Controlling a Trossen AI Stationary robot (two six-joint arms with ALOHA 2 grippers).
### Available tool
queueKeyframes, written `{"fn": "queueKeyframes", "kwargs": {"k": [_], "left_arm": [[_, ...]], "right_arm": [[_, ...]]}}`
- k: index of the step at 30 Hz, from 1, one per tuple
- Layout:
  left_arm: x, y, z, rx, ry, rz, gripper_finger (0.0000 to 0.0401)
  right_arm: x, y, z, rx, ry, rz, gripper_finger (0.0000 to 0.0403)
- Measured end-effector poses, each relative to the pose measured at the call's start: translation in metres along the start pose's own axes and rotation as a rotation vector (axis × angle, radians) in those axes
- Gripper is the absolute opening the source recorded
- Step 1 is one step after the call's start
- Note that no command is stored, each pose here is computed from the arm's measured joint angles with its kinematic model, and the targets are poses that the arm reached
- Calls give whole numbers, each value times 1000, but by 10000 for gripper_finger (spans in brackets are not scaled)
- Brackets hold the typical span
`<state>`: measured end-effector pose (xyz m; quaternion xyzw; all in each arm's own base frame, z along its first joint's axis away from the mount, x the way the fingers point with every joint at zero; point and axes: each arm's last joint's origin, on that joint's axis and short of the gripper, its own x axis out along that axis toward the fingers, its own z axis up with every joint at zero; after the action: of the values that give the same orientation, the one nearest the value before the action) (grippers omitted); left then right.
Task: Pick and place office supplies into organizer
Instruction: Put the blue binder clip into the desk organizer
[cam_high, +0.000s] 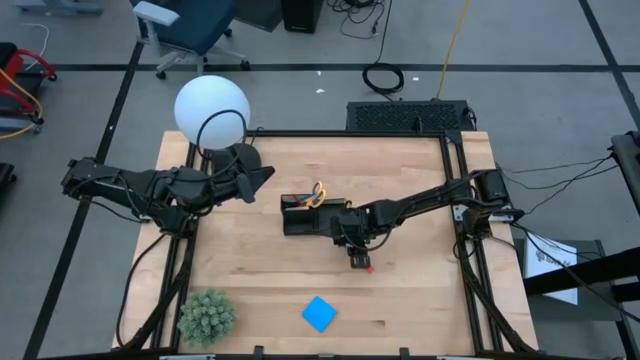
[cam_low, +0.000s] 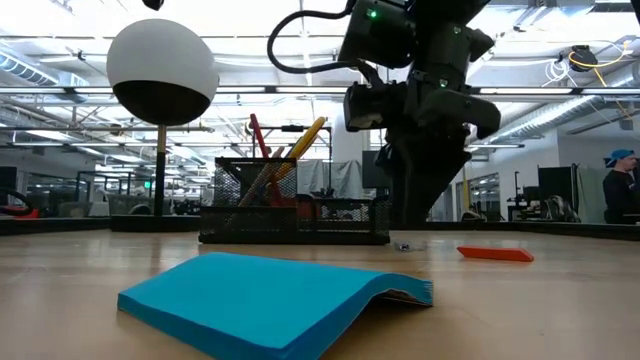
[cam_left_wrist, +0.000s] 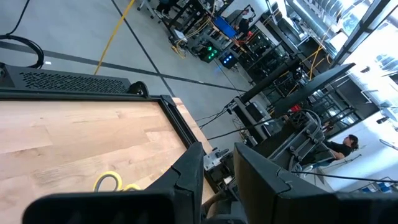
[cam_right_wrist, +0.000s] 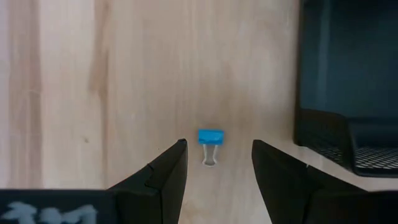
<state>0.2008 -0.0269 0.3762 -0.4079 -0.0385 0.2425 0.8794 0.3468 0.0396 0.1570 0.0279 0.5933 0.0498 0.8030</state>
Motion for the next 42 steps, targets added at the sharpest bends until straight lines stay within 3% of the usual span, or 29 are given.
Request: {"fn": "queueKeyframes", "kwargs": {"k": [12, 42], "left_arm": [[0, 0, 0, 0, 0, 0, 81], [0, 0, 0, 0, 0, 0, 81]], "right_arm": [[14, -2, -3, 10, 76, -7, 169], [12, 0, 2, 28, 54, 20, 169]]}}
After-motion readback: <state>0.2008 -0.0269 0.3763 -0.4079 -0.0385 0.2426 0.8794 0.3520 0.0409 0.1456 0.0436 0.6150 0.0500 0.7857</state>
